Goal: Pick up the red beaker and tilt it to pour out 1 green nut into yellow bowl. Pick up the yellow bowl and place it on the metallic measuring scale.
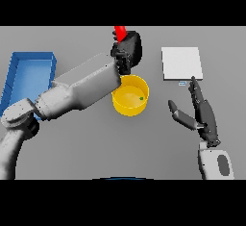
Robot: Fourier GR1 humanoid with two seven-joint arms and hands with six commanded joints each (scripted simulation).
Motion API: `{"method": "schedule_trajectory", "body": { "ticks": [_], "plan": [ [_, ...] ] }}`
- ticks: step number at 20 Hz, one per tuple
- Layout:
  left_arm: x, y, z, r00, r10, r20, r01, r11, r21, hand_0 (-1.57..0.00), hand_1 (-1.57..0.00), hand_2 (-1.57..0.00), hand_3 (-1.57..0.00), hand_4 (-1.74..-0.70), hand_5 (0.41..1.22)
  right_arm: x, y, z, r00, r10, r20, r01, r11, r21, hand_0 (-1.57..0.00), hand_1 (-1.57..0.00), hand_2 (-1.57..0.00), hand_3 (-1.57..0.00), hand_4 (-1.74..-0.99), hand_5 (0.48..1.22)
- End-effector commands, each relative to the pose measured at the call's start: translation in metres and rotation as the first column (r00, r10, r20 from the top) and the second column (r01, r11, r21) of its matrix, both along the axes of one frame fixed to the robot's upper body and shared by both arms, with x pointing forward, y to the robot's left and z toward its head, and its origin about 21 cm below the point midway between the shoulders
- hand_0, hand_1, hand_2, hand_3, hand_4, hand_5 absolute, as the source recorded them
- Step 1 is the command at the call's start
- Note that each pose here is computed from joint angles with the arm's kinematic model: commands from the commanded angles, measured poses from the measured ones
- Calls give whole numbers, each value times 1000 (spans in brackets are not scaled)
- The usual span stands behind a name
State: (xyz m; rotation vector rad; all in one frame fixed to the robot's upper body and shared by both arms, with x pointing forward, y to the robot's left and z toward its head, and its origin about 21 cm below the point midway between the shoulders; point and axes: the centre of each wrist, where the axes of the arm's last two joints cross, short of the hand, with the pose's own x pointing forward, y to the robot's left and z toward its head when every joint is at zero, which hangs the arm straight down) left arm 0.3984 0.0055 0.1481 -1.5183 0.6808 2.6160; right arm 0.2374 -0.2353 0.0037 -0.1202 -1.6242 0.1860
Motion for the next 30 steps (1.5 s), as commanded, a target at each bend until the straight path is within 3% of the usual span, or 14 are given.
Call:
{"method": "schedule_trajectory", "body": {
  "ticks": [1,2,4,6,7,9,11,12,13,16,20,26,28,30],
  "plan": [
    [4,1,13,1000,-3,14,4,999,-34,-1571,-1571,-1571,-1571,-1738,1159,-1,4,1,1000,11,7,-11,1000,-1,1,1,1,1,-1222,590],
    [8,3,23,999,-2,48,4,999,-42,-1571,-1571,-1571,-1571,-1738,1171,0,0,0,1000,5,7,-5,1000,1,1,1,1,1,-1219,595],
    [16,8,50,995,-15,94,25,994,-106,-1571,-1269,-1251,-1571,-1644,1189,-1,0,1,999,19,27,-19,1000,7,1,1,1,1,-1222,609],
    [26,15,90,984,15,175,15,986,-168,-1571,-1378,-1366,-1212,-1679,1201,3,4,2,999,28,20,-28,999,30,1,1,1,1,-1231,620],
    [30,19,106,980,18,198,23,980,-199,-1571,-1416,-1407,-1284,-1631,1205,4,6,3,999,35,28,-36,999,28,1,1,1,1,-1241,626],
    [39,31,156,959,121,257,-42,954,-295,-1571,-1472,-1466,-1387,-1572,1211,4,4,2,999,35,26,-35,999,24,1,1,1,1,-1256,635],
    [49,46,177,944,216,250,-104,913,-395,-1571,-1508,-1504,-1453,-1537,1214,2,5,4,999,44,25,-45,999,24,1,1,1,1,-1274,642],
    [56,66,193,933,296,206,-162,854,-494,-1571,-1520,-1517,-1477,-1578,1216,5,3,6,999,44,27,-45,999,14,1,1,1,1,-1281,644],
    [64,100,206,902,413,127,-251,739,-625,-1571,-1530,-1528,-1445,-1611,1217,5,1,7,999,47,27,-48,999,4,1,1,1,1,-1292,645],
    [78,170,211,834,544,-85,-358,418,-835,-1571,-1550,-1549,-1440,-1674,1219,5,3,3,997,72,37,-71,997,-8,1,1,1,1,-1313,652],
    [82,233,188,780,586,-219,-356,128,-926,-1571,-1563,-1562,-1403,-1714,1220,10,8,6,995,79,63,-77,997,-28,1,1,1,1,-1301,652],
    [77,298,127,602,692,-398,-368,-202,-908,-1571,-1569,-1569,-1465,-1734,1221,9,9,4,996,78,32,-78,997,-2,1,1,1,1,-1275,656],
    [73,317,96,532,688,-494,-385,-323,-865,-1571,-1570,-1569,-1503,-1736,1221,5,10,4,996,81,48,-80,997,-11,1,1,1,1,-1285,663],
    [68,325,68,480,678,-556,-383,-408,-829,-1571,-1570,-1570,-1464,-1738,1221,7,7,4,996,82,43,-81,996,-23,1,1,1,1,-1302,671]
  ]
}}
